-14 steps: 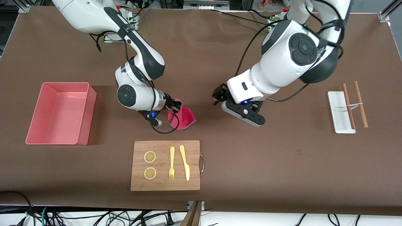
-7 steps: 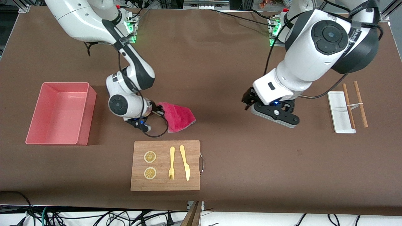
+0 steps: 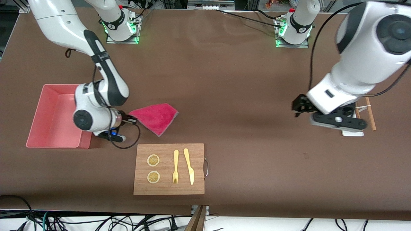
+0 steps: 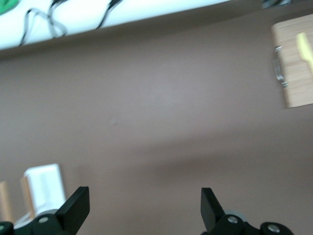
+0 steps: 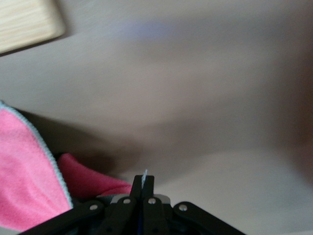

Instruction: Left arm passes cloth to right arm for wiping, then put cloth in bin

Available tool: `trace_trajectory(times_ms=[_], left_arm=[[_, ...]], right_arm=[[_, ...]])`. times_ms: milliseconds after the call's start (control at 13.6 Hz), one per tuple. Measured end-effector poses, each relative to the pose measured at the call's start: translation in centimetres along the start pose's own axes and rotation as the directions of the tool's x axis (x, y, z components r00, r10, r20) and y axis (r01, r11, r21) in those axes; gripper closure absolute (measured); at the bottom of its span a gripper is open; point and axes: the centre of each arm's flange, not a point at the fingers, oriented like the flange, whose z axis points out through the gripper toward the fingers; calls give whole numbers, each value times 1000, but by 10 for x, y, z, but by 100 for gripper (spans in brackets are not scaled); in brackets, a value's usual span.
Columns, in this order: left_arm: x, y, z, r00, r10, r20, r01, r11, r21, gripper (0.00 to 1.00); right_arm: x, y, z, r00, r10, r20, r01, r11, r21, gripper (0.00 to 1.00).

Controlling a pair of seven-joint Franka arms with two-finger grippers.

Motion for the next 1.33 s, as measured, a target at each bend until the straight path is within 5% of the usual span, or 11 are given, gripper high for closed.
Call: trace_trajectory(times_ms=[516,884,1326], left_arm=[[-11,-41,5,996,-61,61,58,997,44,0],[-24,-67,22,984,-106,140,112,993,-32,0],[-106,-74,19,989,-130,70,133,991,-27,0]], right_arm=[[14,85,-48,986,-169,8,169,984,-60,98],[-5,11,-47,996,-86,-5,85,994,-61,98],[-36,-99,-16,994,98,-44,-98,995,8,98]])
